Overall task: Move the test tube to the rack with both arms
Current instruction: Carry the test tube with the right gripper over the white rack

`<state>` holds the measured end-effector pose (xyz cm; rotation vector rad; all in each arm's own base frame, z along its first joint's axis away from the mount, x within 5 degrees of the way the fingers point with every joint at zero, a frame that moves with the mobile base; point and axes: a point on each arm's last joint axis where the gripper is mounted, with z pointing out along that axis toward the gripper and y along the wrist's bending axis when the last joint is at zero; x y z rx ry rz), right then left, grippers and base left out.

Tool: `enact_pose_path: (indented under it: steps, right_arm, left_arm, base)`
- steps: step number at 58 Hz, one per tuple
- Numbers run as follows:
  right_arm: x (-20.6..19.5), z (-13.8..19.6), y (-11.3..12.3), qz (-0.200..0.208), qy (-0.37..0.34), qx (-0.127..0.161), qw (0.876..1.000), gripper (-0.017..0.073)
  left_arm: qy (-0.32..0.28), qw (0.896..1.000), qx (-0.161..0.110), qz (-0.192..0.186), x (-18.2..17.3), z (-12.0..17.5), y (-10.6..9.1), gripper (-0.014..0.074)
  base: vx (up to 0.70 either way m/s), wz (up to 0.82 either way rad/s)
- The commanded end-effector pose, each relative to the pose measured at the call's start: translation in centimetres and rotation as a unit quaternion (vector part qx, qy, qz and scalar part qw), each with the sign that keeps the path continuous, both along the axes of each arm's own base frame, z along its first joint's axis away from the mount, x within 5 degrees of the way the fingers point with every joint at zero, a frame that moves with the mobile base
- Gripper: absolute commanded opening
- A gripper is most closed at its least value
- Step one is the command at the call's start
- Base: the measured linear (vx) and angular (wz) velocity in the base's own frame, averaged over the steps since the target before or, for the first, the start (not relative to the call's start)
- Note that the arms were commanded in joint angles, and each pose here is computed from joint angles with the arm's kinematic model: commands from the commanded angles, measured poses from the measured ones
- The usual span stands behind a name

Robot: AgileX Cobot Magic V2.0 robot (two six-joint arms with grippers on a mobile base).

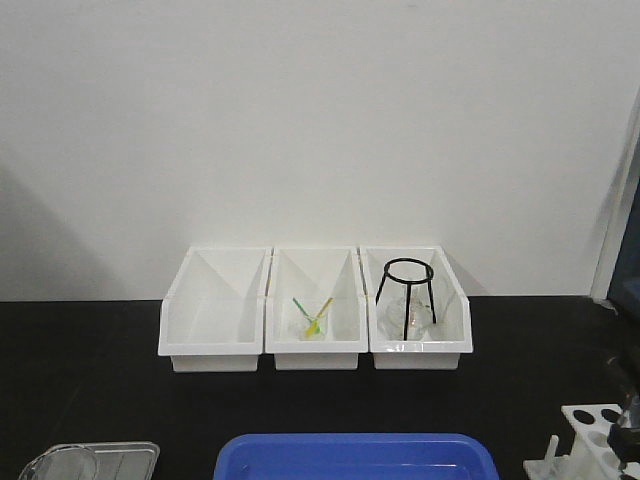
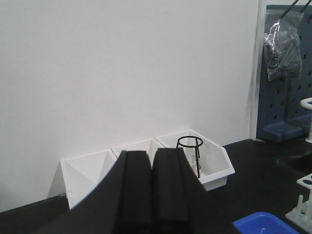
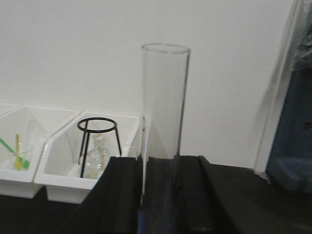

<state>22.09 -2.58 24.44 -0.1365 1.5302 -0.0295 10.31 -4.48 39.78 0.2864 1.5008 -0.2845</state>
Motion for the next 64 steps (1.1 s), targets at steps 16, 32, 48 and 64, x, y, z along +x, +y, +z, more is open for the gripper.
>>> enact_pose_path:
  steps: [16,32,48,64]
  right_arm:
    - [-2.9,0.7,-1.5,-0.035,-0.107,0.013,0.994,-0.0011]
    - [-1.1,0.4,-1.1,0.022,-0.076,0.01,0.997,-0.0011]
    - [-0.6,-1.1,-0.7,0.052,-0.039,-0.001,0.998,-0.0011]
    - [-1.2,-1.0,-1.6,-0.007,-0.071,0.027,0.997,-0.0011]
  left_arm:
    - [-0.033,0.999,-0.002,-0.017,-0.3,1.2,-0.2,-0.0006]
    - [-0.032,0.999,-0.003,-0.017,-0.3,1.2,-0.2,-0.0006]
    - [-0.032,0.999,-0.003,-0.018,-0.3,1.2,-0.2,-0.0006]
    - [-0.031,0.999,-0.003,-0.016,-0.3,1.1,-0.2,-0.0006]
  base:
    - [0.0,0.0]
    - [0.0,0.0]
    - [0.0,0.0]
    - [0.0,0.0]
